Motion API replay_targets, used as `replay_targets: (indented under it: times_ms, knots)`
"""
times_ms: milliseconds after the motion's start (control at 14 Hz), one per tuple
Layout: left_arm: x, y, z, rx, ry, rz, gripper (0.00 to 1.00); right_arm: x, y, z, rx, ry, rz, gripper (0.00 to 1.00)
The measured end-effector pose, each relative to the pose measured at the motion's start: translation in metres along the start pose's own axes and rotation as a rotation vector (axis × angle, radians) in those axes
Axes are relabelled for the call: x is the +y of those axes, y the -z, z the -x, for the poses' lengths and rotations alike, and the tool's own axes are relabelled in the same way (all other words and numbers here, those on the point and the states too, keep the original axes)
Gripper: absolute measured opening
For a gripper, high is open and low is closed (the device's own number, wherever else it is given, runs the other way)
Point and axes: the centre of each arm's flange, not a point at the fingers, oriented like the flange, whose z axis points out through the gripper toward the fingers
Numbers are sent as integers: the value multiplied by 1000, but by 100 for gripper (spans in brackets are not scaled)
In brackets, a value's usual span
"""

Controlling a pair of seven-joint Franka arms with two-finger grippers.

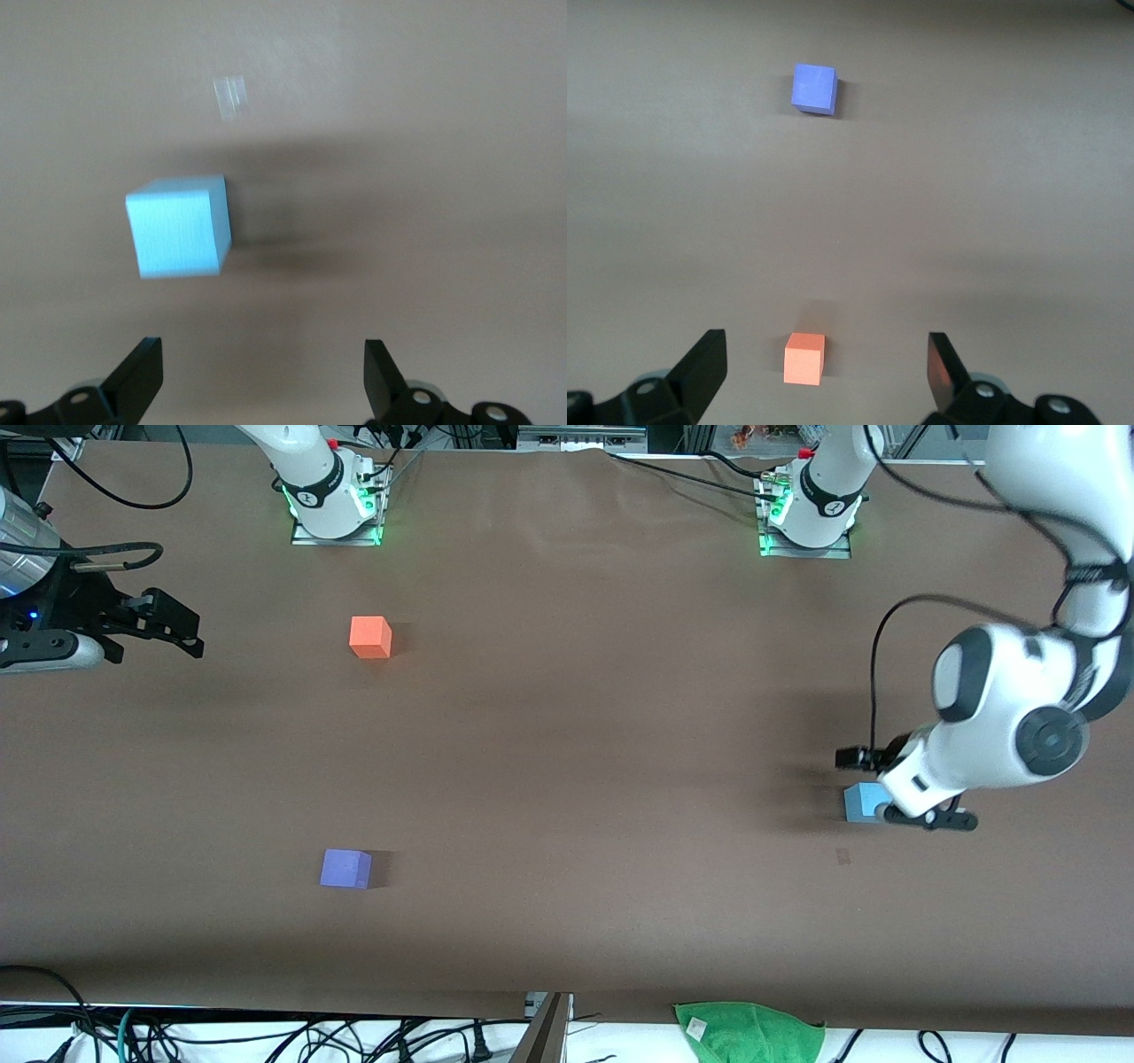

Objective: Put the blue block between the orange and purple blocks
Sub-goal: 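Close the left gripper on the light-blue block and lift it, then carry the light-blue block with the left gripper to the table middle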

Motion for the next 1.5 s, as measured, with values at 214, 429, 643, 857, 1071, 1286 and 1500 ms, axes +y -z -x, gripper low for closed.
replay_targets:
  times_ms: [214, 429, 643, 857, 1071, 1286, 1500]
  knots:
    - [-16, -14, -18, 68, -37, -105, 100, 0, 1, -1, 13, 0, 0, 100]
    - [-44, -37, -22, 57, 17, -62, 100, -1, 2, -2, 23, 1, -1, 100]
    - [-53, -59, -25, 44, 36, -31, 100, -1, 2, -3, 23, 1, -1, 100]
    - [-47, -71, -25, 26, 31, -19, 100, 0, 1, -3, 21, 0, -1, 100]
    - [-49, -91, -27, 13, 30, -16, 100, 0, 1, -3, 21, 0, -1, 100]
    - [-50, -108, -27, -8, 29, -12, 96, 0, 1, -3, 21, 0, -1, 100]
    - [-49, -111, -26, -14, 30, -11, 64, 0, 1, -3, 21, 0, -1, 100]
